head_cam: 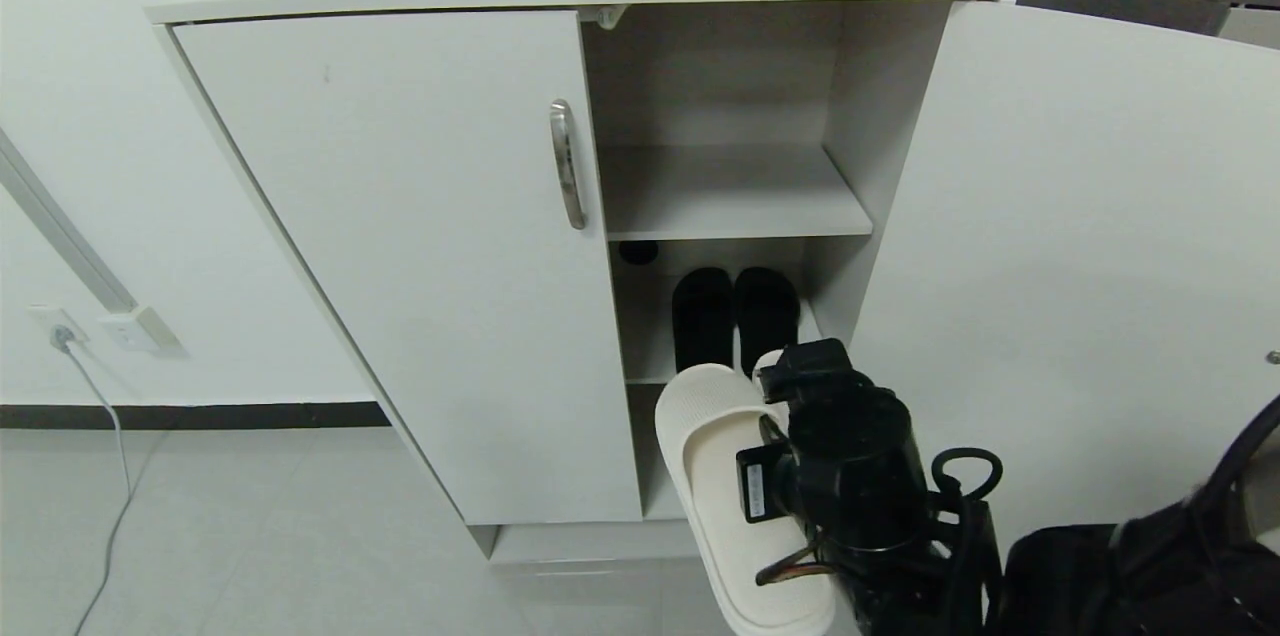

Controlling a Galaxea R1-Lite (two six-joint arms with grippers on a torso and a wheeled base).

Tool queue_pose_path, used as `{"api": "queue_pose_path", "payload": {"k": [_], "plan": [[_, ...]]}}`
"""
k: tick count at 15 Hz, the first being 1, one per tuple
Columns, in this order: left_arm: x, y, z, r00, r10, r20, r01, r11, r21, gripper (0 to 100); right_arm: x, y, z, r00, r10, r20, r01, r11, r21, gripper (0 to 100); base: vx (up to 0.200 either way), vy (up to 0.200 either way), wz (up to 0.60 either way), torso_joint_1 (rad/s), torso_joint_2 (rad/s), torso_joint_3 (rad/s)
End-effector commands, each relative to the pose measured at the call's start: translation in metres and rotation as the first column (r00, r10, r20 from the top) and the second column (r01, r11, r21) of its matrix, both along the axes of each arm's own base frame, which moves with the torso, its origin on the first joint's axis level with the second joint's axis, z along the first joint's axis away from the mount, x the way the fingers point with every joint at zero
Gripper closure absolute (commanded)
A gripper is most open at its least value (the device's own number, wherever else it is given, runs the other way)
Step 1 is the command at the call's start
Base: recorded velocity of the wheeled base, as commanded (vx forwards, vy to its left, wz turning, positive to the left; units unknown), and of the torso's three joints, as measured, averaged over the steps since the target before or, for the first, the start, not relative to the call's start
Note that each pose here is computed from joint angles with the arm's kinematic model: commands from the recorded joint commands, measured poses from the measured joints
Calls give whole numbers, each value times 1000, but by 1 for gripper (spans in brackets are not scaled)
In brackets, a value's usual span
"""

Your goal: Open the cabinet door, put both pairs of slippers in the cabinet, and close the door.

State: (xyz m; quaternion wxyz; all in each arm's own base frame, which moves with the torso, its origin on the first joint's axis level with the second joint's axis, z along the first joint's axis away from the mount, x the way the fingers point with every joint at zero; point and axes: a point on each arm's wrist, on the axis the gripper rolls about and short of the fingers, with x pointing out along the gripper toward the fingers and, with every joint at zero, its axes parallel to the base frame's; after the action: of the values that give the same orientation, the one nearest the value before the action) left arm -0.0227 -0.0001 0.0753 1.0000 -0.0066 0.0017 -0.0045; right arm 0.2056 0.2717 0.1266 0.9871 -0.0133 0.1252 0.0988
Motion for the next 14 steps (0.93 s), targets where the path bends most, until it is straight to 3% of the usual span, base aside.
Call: {"api": "queue_pose_path", "payload": {"k": [1,6,14], "plan": [[0,0,0,1000,0,0,0,1000,-1,100,14,20,12,995,-100,0,100,995,19,100,0,0,0,0,0,0],[0,0,0,1000,0,0,0,1000,-1,100,23,28,53,987,-155,31,154,988,31,100,0,0,0,0,0,0],[0,0,0,1000,0,0,0,1000,2,100,26,16,105,979,-169,117,161,984,69,100,0,0,0,0,0,0]]}}
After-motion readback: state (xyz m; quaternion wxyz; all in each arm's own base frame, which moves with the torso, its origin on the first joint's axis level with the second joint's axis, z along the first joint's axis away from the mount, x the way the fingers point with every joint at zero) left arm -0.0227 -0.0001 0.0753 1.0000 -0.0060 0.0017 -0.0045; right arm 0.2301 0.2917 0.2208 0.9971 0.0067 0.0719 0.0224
